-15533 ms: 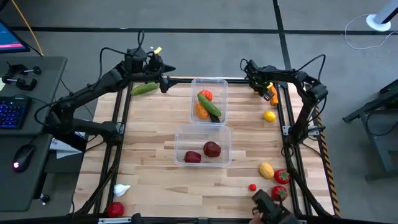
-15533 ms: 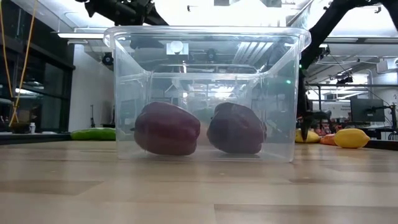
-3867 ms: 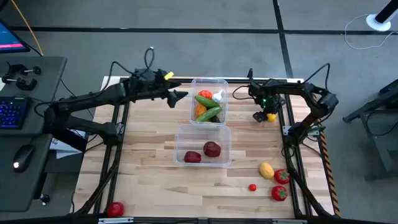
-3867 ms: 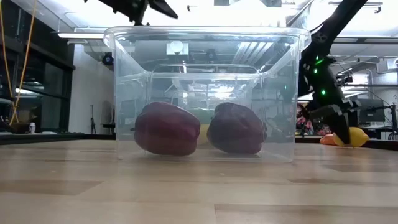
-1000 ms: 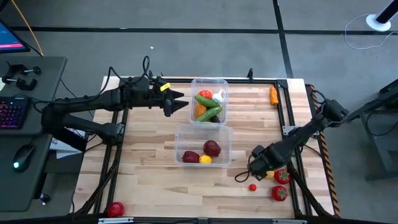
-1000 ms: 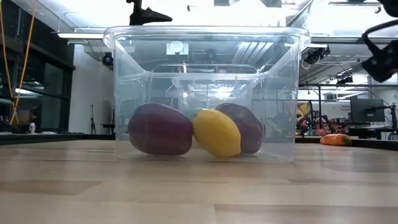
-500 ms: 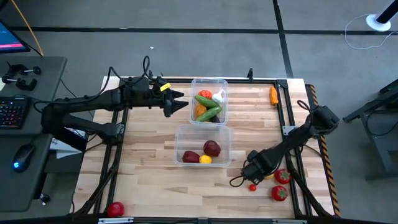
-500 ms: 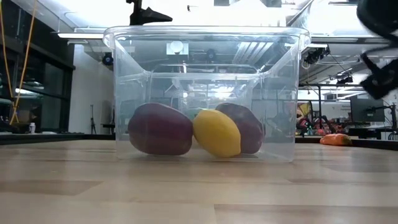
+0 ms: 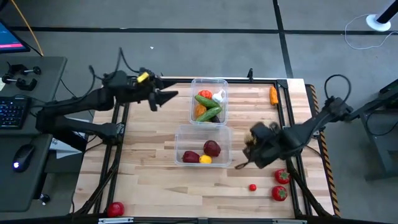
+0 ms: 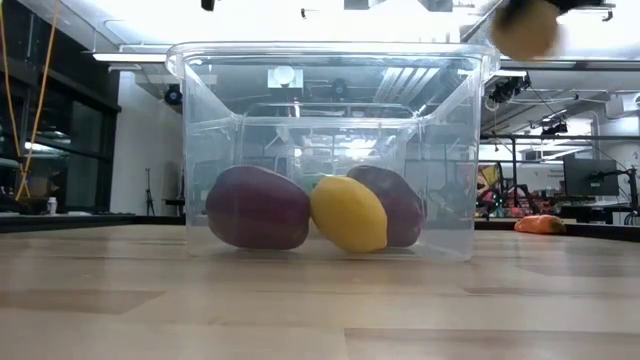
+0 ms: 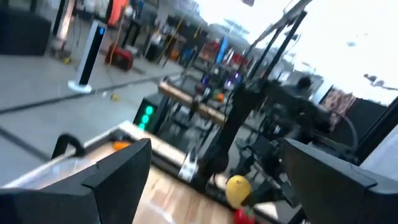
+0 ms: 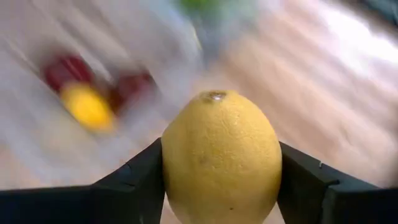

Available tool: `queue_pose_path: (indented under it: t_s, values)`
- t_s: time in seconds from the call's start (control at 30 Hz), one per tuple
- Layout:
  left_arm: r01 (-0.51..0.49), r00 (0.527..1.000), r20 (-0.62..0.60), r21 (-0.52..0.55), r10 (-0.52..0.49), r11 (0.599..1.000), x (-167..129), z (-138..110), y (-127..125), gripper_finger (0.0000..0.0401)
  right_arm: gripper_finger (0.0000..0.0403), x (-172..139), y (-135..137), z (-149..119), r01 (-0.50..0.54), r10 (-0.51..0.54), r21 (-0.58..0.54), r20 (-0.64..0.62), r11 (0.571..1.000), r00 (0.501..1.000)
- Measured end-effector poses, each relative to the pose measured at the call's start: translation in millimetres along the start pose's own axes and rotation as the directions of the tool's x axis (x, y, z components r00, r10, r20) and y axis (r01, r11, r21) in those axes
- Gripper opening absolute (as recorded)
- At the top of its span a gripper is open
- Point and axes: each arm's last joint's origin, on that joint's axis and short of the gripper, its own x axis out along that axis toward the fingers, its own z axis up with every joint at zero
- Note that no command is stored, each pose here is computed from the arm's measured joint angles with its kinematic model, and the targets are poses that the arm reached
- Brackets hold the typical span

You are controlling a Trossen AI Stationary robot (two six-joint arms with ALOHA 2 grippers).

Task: Sort produce into baskets
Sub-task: Put the yellow lemon in the bottom transparent bin

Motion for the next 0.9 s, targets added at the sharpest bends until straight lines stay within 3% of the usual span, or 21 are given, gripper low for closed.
queue_pose_path:
  t_s: [0.1, 0.3, 0.4, 0.5, 0.77, 0.9]
  values:
    - [0.019, 0.999, 0.033, 0.0, -0.019, 1.0, -10.2, 6.1, -3.8, 0.0345, 0.0227, 3.0, 11.5, 19.6, -0.123, 0.124, -0.02, 0.116, 0.992, 0.985]
    - [0.054, 0.998, -0.012, -0.015, -0.055, 0.998, -19.8, 2.3, -13.1, 0.0345, 0.0229, 42.0, 52.1, 38.9, -0.356, 0.382, -0.185, 0.127, 0.916, 0.916]
    - [0.077, 0.996, -0.034, -0.031, -0.078, 0.997, -21.7, -0.7, -18.2, 0.0345, 0.023, 55.5, 65.5, 47.8, -0.443, 0.471, -0.207, 0.109, 0.872, 0.875]
    - [0.098, 0.993, -0.055, -0.047, -0.101, 0.994, -22.2, -3.9, -22.8, 0.0345, 0.0231, 64.3, 68.7, 51.2, -0.467, 0.49, -0.201, 0.084, 0.861, 0.868]
    - [0.155, 0.983, -0.082, -0.085, -0.162, 0.984, -24.2, -9.3, -34.4, 0.0345, 0.0234, 73.5, 62.3, 59.0, -0.422, 0.446, -0.209, 0.086, 0.882, 0.891]
    - [0.169, 0.98, -0.089, -0.087, -0.177, 0.982, -24.9, -10.8, -37.8, 0.0345, 0.0273, 77.7, 59.4, 64.0, -0.433, 0.452, -0.19, 0.07, 0.881, 0.889]
